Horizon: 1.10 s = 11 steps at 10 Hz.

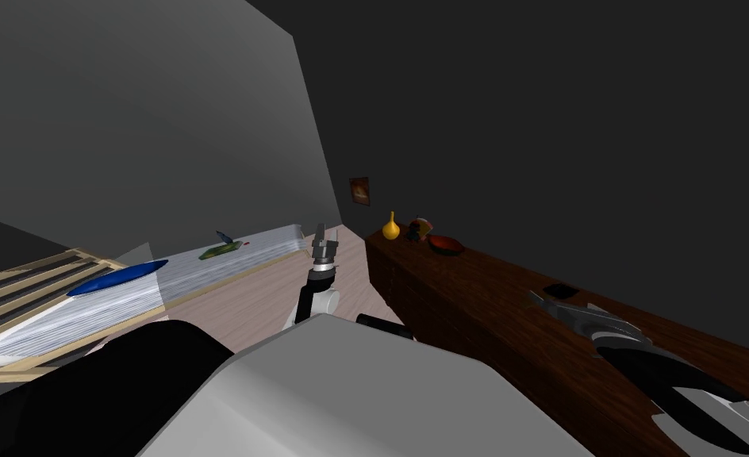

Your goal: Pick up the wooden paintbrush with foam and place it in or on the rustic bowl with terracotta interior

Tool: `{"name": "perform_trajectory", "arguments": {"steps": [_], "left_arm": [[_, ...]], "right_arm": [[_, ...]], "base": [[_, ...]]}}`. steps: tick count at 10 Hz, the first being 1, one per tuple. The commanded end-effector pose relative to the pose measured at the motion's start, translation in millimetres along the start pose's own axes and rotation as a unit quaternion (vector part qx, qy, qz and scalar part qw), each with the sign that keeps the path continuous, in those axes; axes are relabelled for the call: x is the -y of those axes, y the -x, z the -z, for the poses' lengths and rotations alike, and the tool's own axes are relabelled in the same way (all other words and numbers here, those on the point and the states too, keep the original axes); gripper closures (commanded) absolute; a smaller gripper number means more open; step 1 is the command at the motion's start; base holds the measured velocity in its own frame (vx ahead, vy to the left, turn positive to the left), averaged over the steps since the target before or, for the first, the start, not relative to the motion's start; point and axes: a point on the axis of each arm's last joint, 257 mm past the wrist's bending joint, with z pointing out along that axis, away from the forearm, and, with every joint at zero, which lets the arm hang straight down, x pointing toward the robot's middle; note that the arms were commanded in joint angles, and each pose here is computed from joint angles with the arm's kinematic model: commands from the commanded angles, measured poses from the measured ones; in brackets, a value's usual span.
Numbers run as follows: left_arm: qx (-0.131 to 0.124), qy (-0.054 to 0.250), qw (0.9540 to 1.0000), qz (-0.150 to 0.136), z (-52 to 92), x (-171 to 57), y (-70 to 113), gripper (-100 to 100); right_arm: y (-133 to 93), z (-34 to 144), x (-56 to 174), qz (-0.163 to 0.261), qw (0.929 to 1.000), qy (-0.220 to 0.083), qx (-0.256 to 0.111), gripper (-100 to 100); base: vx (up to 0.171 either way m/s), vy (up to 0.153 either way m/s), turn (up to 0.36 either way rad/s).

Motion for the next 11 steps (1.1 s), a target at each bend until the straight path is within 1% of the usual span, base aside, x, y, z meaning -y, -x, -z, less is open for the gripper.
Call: {"name": "perform_trajectory", "arguments": {"steps": [1, 2, 3, 4, 8, 9, 10, 11], "left_arm": [[0.0, 0.0, 1.0, 0.0, 0.0, 0.0, 0.0, 0], [0.0, 0.0, 1.0, 0.0, 0.0, 0.0, 0.0, 0], [0.0, 0.0, 1.0, 0.0, 0.0, 0.0, 0.0, 0], [0.0, 0.0, 1.0, 0.0, 0.0, 0.0, 0.0, 0], [0.0, 0.0, 1.0, 0.0, 0.0, 0.0, 0.0, 0], [0.0, 0.0, 1.0, 0.0, 0.0, 0.0, 0.0, 0], [0.0, 0.0, 1.0, 0.0, 0.0, 0.0, 0.0, 0], [0.0, 0.0, 1.0, 0.0, 0.0, 0.0, 0.0, 0]], "right_arm": [[0.0, 0.0, 0.0, 0.0, 1.0, 0.0, 0.0, -100], [0.4, -0.2, 1.5, 0.001, 1.0, -0.002, 0.0, 0], [0.4, -0.2, 1.3, 0.001, 1.0, -0.001, 0.0, -100], [0.4, -0.2, 1.4, 0.001, 1.0, -0.001, 0.0, 100], [0.9, -0.3, 2.1, 0.001, 1.0, -0.002, 0.0, 100], [0.9, -0.3, 2.1, 0.001, 1.0, -0.002, 0.0, 0], [0.9, -0.3, 2.2, 0.001, 1.0, -0.002, 0.0, 100], [0.8, -0.3, 2.2, 0.001, 1.0, -0.002, 0.0, 0]], "base": [[0.023, 0.017, 0.009], [0.0, 0.0, 0.0], [0.0, 0.0, 0.0], [0.0, 0.0, 0.0], [0.0, 0.0, 0.0], [0.0, 0.0, 0.0], [0.0, 0.0, 0.0], [0.0, 0.0, 0.0]]}}
